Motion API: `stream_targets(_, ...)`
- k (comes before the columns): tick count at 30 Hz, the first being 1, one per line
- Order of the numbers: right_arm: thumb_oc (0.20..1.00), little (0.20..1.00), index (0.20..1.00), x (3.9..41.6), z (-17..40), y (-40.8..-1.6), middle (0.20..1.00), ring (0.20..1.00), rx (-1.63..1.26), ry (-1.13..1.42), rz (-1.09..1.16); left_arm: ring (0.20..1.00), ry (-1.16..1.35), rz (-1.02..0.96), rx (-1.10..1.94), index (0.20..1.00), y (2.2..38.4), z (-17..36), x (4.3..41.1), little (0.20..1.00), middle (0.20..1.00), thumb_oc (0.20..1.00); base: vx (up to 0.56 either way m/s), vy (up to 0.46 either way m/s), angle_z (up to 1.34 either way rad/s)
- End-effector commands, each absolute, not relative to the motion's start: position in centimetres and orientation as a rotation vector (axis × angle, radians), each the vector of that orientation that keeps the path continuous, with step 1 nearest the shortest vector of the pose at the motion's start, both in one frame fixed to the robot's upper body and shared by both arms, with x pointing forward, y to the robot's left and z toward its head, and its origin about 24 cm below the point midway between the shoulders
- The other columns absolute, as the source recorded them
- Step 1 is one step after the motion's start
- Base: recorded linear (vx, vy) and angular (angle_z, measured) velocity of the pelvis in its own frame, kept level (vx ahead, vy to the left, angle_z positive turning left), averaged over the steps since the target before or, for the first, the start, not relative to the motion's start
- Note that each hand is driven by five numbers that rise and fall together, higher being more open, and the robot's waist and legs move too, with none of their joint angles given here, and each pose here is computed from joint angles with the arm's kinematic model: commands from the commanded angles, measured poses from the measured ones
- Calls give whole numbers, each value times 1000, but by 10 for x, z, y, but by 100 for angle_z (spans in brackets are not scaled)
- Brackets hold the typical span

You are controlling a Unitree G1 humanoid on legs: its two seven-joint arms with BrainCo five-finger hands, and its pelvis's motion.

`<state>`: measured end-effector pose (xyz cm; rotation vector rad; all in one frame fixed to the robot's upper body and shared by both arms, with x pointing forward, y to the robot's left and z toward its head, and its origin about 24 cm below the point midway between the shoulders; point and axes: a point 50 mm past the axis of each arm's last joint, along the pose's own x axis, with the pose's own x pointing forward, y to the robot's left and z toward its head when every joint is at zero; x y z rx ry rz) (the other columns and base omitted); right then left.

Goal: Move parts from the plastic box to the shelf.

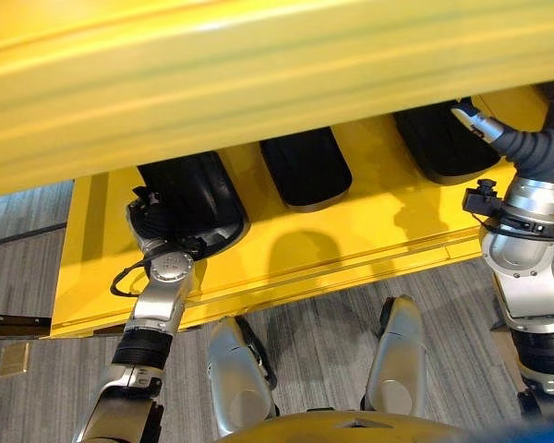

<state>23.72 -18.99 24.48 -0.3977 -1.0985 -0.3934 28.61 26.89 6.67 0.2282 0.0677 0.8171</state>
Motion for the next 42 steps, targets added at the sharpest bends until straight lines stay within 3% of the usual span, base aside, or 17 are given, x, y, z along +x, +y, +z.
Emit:
stream_targets(1, 1000, 1000, 1000, 220, 270, -185, 1000, 1000, -427, -1296, -364, 200, -34, 979, 354, 200, 306, 104, 290, 200, 200, 200, -3, 45, -9)
stream_targets(8, 1000, 1000, 1000, 225, 280, -190, 1000, 1000, -460, -1290, -331, 200, 23, 1065, 626, 200, 364, 122, 280, 200, 200, 200, 2, 44, -8)
stream_targets(18, 1000, 1000, 1000, 222, 282, -200, 1000, 1000, -566, -1265, -299, 200, 41, 991, 889, 200, 394, 129, 256, 200, 200, 200, -12, 72, -7)
stream_targets(28, 1000, 1000, 1000, 223, 287, -205, 1000, 1000, -654, -1247, -280, 200, 81, 882, 962, 200, 400, 124, 250, 200, 200, 200, -22, 135, -2)
stream_targets(41, 1000, 1000, 1000, 224, 292, -205, 1000, 1000, -667, -1243, -249, 200, 139, 886, 888, 200, 403, 107, 248, 200, 200, 200, 5, 45, 0)
stream_targets(42, 1000, 1000, 1000, 224, 292, -206, 1000, 1000, -660, -1240, -254, 1000, 134, 901, 855, 1000, 402, 107, 248, 1000, 1000, 1000, 6, -20, -4)
